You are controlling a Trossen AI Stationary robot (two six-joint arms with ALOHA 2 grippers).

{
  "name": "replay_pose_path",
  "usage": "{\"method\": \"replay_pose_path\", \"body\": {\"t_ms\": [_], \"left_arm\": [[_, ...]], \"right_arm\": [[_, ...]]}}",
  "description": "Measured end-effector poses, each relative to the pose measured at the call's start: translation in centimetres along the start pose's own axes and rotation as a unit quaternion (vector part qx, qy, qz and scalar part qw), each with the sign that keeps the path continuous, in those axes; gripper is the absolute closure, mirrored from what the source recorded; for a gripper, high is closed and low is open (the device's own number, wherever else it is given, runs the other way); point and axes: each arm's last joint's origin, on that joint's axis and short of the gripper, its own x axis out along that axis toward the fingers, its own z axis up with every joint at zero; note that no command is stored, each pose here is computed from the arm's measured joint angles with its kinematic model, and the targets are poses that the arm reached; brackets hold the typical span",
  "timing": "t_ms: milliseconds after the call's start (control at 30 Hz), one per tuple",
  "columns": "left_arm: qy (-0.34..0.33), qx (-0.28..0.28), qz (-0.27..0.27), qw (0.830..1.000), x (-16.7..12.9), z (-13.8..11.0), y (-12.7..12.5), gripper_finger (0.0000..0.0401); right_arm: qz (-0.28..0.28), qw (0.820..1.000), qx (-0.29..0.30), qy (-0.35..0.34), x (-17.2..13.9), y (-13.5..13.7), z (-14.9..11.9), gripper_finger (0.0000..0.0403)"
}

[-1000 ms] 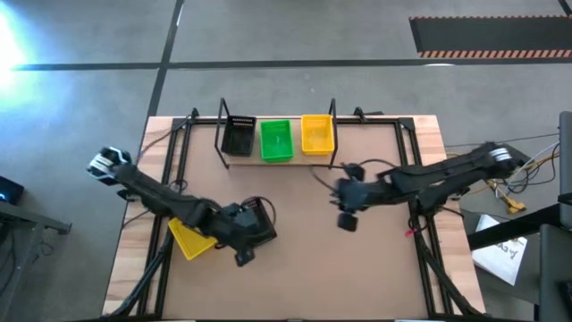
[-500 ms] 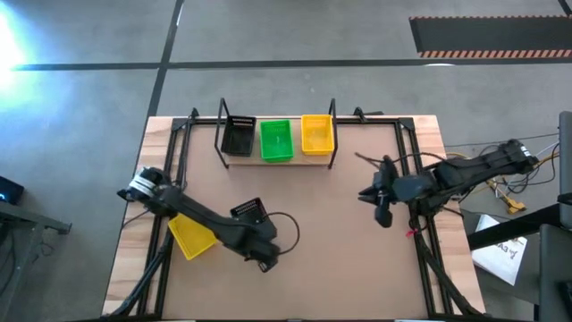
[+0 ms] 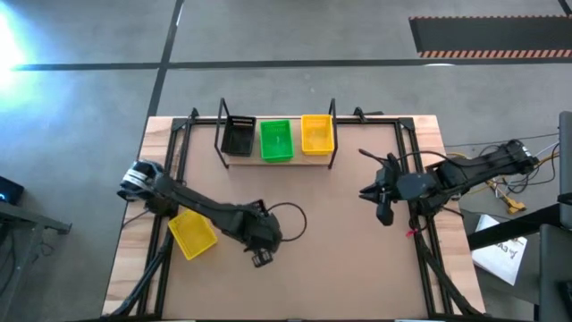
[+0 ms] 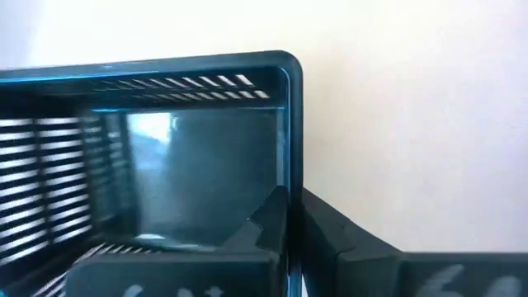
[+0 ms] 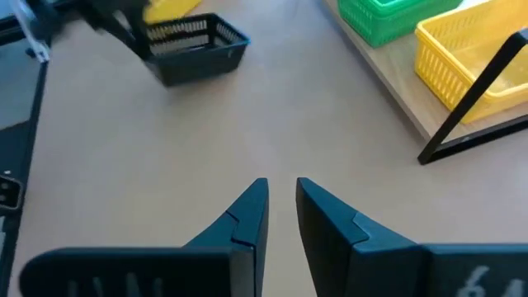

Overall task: Stack baskets on shelf by color
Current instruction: Stack the black basket on the black basket on the shelf

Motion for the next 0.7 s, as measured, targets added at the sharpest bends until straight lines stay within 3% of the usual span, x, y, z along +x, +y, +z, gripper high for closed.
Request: {"method": "replay_pose_path", "body": {"t_ms": [167,300,500,700], "left_arm": [[-0.011,0.082,-0.047,0.995,-5.6,0.6,1.1,0.0401],[-0.082,0.159,-0.073,0.981,-10.8,1.3,2.4,0.0401],[-0.209,0.196,0.021,0.958,-16.3,2.9,6.7,0.0401],[-0.21,0.19,0.111,0.953,-16.9,5.2,13.5,0.0401]], "right_arm": [[-0.017,1.0,0.011,0.008,0.9,0.3,0.0,0.0346],[-0.026,0.999,0.019,0.007,1.8,0.6,0.2,0.0346],[-0.024,0.999,0.028,-0.019,3.3,1.5,1.0,0.0346],[-0.016,0.999,0.036,-0.033,4.9,2.3,1.4,0.0346]]}}
